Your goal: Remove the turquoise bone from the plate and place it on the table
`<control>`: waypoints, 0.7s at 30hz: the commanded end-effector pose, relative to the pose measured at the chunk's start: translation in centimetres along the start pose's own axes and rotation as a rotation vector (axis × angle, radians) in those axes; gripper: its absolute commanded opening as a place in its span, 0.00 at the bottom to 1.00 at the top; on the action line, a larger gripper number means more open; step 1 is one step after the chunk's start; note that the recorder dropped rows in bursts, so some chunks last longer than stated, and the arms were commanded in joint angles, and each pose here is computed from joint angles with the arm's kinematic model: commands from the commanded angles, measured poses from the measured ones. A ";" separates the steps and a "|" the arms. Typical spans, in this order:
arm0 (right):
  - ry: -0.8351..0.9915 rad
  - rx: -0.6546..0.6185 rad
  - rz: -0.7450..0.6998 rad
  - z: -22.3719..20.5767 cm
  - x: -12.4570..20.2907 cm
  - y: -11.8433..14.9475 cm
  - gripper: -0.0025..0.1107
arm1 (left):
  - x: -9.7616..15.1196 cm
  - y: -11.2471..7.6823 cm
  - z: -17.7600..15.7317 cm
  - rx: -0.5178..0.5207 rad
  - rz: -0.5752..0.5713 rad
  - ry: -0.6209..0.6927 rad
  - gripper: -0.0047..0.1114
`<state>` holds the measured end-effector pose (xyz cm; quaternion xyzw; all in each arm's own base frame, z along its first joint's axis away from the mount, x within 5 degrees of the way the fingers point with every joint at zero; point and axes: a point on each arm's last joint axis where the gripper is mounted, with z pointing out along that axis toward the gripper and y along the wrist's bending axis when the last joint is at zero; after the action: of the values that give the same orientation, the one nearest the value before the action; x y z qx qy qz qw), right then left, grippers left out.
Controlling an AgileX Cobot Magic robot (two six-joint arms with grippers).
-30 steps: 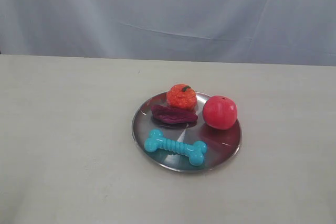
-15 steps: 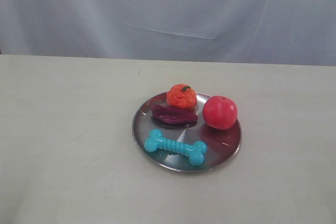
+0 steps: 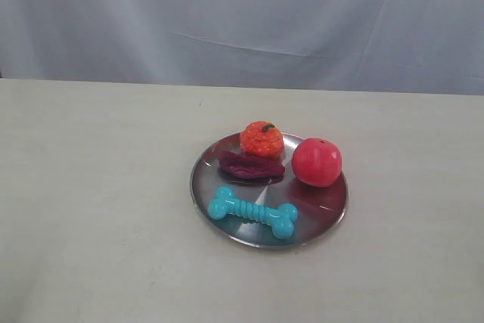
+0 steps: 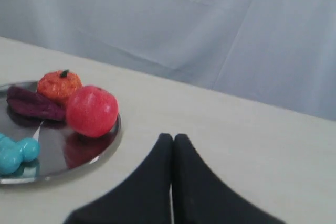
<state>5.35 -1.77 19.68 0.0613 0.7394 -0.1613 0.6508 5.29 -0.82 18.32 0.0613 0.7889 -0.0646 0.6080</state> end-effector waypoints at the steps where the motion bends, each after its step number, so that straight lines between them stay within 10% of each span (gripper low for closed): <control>1: -0.171 0.034 0.108 -0.2 -1.5 -0.4 0.02 | 0.1 0.0 0.0 0.002 -0.001 0.001 0.04; 10: -0.218 0.015 0.418 -0.2 -1.8 -0.5 0.02 | 0.1 0.0 0.0 0.002 -0.001 0.001 0.04; 21: -0.016 -0.095 0.262 -1.2 -9.6 -0.7 0.02 | 0.1 0.0 0.0 0.002 -0.001 0.001 0.04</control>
<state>4.96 -0.98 27.62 0.1508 0.6884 -0.0307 0.7089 5.29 -0.82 18.32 0.0613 0.7889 -0.0646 0.6080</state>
